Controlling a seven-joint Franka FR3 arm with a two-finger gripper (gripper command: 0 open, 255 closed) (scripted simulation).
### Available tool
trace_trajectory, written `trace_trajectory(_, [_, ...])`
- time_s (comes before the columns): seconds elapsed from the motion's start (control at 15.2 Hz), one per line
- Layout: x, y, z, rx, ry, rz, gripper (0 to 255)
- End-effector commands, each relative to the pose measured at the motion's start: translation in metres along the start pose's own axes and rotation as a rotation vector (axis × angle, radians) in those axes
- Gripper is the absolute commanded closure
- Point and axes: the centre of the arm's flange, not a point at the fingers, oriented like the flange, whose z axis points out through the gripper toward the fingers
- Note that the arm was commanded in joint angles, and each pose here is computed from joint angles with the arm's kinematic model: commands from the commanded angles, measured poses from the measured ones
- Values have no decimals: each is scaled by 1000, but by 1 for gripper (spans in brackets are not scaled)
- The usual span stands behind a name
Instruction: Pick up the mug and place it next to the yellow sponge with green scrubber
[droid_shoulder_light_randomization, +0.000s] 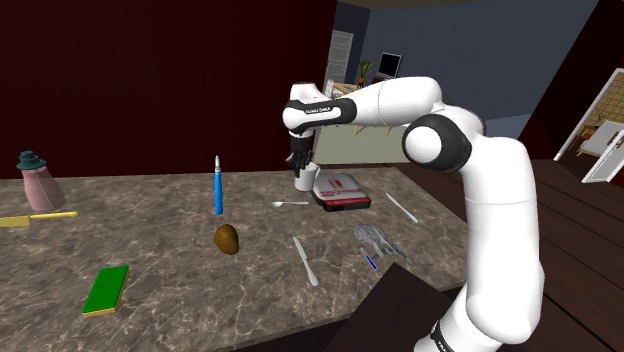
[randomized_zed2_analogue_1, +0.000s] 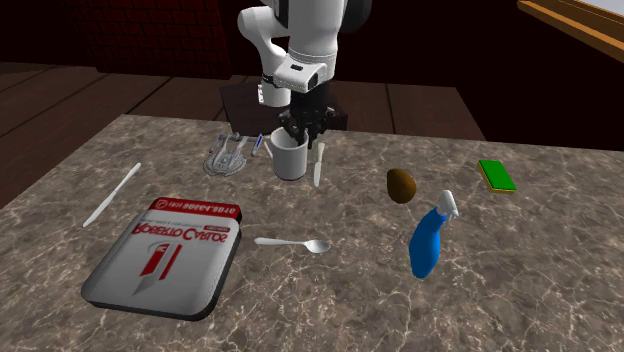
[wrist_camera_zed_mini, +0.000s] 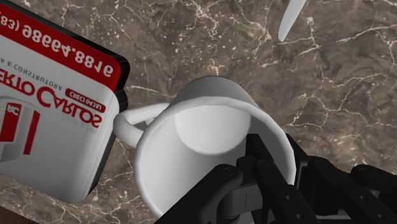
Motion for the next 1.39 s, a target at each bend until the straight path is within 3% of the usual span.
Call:
trace_trajectory(0.0, [-4,-14,-5,0,0,0,255])
trace_trajectory(1.32, [-49,-273,-24,0,0,0,255])
